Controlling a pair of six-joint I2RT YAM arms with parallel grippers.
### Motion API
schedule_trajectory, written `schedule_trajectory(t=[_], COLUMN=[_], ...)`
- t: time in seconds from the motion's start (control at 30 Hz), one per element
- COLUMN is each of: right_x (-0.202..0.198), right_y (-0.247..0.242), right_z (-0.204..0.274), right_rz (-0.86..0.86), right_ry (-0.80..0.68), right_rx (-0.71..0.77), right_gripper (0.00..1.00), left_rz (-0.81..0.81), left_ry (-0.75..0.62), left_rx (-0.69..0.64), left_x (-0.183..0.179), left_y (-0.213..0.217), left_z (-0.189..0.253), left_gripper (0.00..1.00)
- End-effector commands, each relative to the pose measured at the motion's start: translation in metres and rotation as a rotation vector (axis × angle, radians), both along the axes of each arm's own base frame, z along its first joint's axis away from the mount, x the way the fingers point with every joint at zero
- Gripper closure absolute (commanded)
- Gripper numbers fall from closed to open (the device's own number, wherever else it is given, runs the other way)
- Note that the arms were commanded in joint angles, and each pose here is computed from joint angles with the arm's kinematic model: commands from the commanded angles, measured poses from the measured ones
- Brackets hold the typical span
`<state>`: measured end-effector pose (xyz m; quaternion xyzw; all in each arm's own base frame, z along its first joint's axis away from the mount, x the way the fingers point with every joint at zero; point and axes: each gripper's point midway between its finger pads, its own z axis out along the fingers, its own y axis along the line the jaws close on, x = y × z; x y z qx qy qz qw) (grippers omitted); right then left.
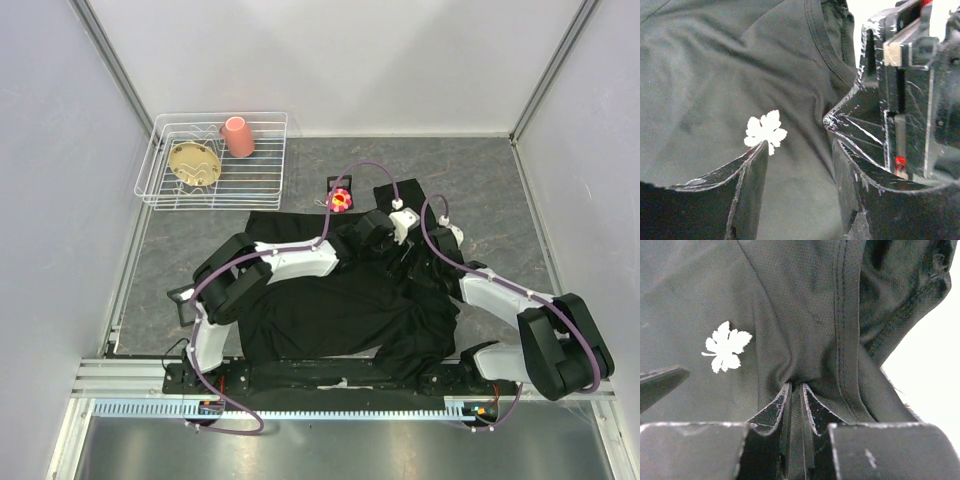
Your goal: Remove the brooch from the garment
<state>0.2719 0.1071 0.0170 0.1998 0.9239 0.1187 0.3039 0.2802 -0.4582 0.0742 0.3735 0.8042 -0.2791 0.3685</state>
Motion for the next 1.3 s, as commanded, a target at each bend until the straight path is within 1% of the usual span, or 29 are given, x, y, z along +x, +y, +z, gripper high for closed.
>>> schedule_trajectory(t=[0.0, 0.07, 0.1, 0.2, 0.23, 0.5, 0.53, 0.57, 0.67, 0.77, 1.1, 1.23, 1.27], right_x=[-0.021, -0.022, -0.023, -0.024, -0.025, -0.024, -0.025, -0.026, -0.027, -0.026, -0.025, -0.024, -0.023], right_y=[-0.006, -0.006, -0.006, -0.007, -0.007, -0.007, -0.008, -0.008, -0.008, -0.007, -0.005, -0.004, -0.002], right_z=[-0.022, -0.022, -0.021, -0.018, -0.018, -0.015, -0.015, -0.015, -0.016, -0.015, -0.011, -0.009, -0.006], right_rz=[-0.035, -0.037, -0.033, -0.035, -0.037, -0.027, -0.026, -0.025, -0.024, -0.020, -0.015, 0.000, 0.006], right_ry=[0.075, 0.070, 0.066, 0.060, 0.060, 0.056, 0.058, 0.058, 0.061, 0.055, 0.050, 0.049, 0.039], right_rx=[0.007, 0.009, 0.010, 0.021, 0.026, 0.043, 0.041, 0.043, 0.046, 0.045, 0.056, 0.057, 0.060], right_gripper=[0.81, 0.81, 0.81, 0.81, 0.81, 0.81, 0.81, 0.81, 0.81, 0.81, 0.81, 0.81, 0.81], left_rz=[-0.038, -0.031, -0.041, -0.057, -0.038, -0.024, -0.012, -0.007, 0.001, 0.001, -0.004, -0.017, -0.017], left_ry=[-0.152, -0.154, -0.176, -0.189, -0.203, -0.208, -0.205, -0.205, -0.215, -0.223, -0.211, -0.187, -0.183], left_rx=[0.052, 0.071, 0.089, 0.110, 0.126, 0.166, 0.169, 0.172, 0.175, 0.173, 0.169, 0.142, 0.141], left_x=[0.028, 0.030, 0.033, 0.035, 0.040, 0.046, 0.048, 0.048, 0.050, 0.051, 0.047, 0.041, 0.041], left_y=[-0.013, -0.013, -0.012, -0.013, -0.010, -0.005, -0.003, -0.002, 0.000, 0.000, 0.003, -0.001, 0.000], left_z=[0.003, -0.002, -0.006, -0.012, -0.014, -0.029, -0.030, -0.031, -0.032, -0.032, -0.036, -0.032, -0.032], left_gripper=[0.41, 0.43, 0.43, 0.41, 0.41, 0.42, 0.44, 0.49, 0.53, 0.60, 0.71, 0.77, 0.80])
